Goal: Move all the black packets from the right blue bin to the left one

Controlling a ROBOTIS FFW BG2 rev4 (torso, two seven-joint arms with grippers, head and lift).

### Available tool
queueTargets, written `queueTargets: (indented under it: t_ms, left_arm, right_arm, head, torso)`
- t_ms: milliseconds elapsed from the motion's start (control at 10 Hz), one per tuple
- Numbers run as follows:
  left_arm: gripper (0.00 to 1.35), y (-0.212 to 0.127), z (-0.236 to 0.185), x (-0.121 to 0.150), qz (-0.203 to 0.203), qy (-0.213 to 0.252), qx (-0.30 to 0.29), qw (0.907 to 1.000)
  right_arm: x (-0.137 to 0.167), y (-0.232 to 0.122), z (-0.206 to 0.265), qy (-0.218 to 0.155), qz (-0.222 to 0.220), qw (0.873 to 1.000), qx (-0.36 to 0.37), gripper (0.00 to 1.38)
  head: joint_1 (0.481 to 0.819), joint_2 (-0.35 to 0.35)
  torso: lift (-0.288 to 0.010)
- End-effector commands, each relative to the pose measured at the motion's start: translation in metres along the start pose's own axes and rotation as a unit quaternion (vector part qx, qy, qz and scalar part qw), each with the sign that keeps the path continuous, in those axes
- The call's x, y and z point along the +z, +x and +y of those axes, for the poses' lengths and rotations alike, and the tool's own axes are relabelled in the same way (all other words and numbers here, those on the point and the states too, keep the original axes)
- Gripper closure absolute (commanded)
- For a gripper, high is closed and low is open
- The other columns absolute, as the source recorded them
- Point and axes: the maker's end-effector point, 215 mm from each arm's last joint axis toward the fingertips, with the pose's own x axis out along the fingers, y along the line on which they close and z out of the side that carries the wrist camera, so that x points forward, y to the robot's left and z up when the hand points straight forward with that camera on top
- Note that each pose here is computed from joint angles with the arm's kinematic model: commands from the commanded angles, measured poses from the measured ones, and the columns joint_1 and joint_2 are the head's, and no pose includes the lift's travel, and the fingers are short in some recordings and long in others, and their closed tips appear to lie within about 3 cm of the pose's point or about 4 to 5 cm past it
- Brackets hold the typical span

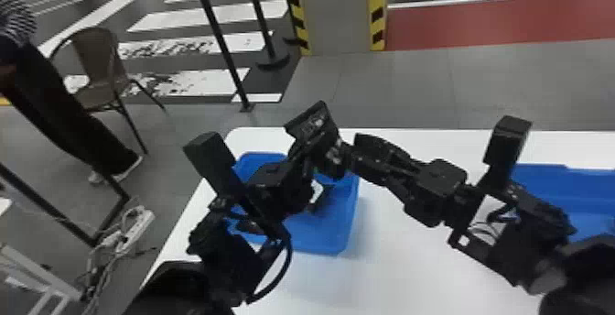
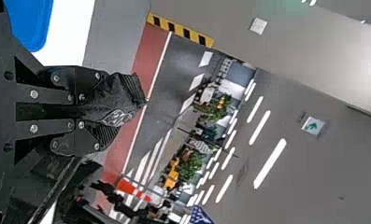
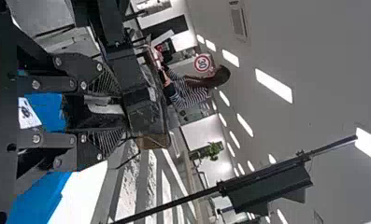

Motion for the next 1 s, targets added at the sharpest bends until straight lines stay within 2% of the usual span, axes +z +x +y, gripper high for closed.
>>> queueTargets:
  t_ms: [0, 100, 200, 300, 400, 600, 700, 800, 900]
  left_arm:
    - [1.22, 0.004, 0.018, 0.018, -0.061, -0.008, 0.020, 0.9979]
    - [1.22, 0.005, 0.051, 0.020, -0.069, 0.034, 0.061, 0.9952]
    - [1.22, 0.004, 0.086, 0.012, -0.056, 0.098, 0.100, 0.9886]
    - [1.22, 0.001, 0.114, -0.005, -0.036, 0.142, 0.130, 0.9806]
    - [1.22, -0.002, 0.135, -0.024, -0.013, 0.174, 0.155, 0.9724]
    - [1.21, -0.001, 0.166, -0.057, 0.013, 0.212, 0.175, 0.9615]
    - [0.88, 0.000, 0.172, -0.075, 0.018, 0.199, 0.173, 0.9644]
    - [0.31, 0.001, 0.163, -0.077, 0.002, 0.181, 0.161, 0.9701]
    - [0.00, 0.004, 0.154, -0.075, -0.009, 0.172, 0.150, 0.9736]
  right_arm:
    - [-0.008, -0.026, -0.032, 0.000, -0.001, 0.999, -0.044, 0.09]
    - [-0.009, -0.049, -0.057, -0.002, -0.003, 0.997, -0.080, 0.09]
    - [-0.010, -0.068, -0.073, 0.001, -0.002, 0.994, -0.107, 0.15]
    - [-0.005, -0.085, -0.088, -0.004, 0.001, 0.991, -0.131, 0.17]
    - [0.006, -0.105, -0.096, -0.014, 0.005, 0.986, -0.166, 0.16]
    - [0.018, -0.134, -0.101, -0.010, 0.000, 0.976, -0.219, 0.16]
    - [0.018, -0.142, -0.109, -0.010, 0.000, 0.973, -0.229, 0.17]
    - [0.020, -0.149, -0.116, -0.012, 0.003, 0.971, -0.239, 0.16]
    - [0.029, -0.164, -0.123, -0.033, 0.006, 0.965, -0.261, 0.16]
  head:
    - [0.690, 0.297]
    - [0.687, 0.288]
    - [0.688, 0.280]
    - [0.695, 0.272]
    - [0.695, 0.270]
    - [0.695, 0.254]
    - [0.695, 0.244]
    - [0.695, 0.235]
    - [0.695, 0.217]
  torso:
    - [-0.110]
    - [-0.110]
    - [-0.110]
    - [-0.110]
    - [-0.110]
    - [-0.110]
    - [-0.110]
    - [-0.110]
    - [-0.110]
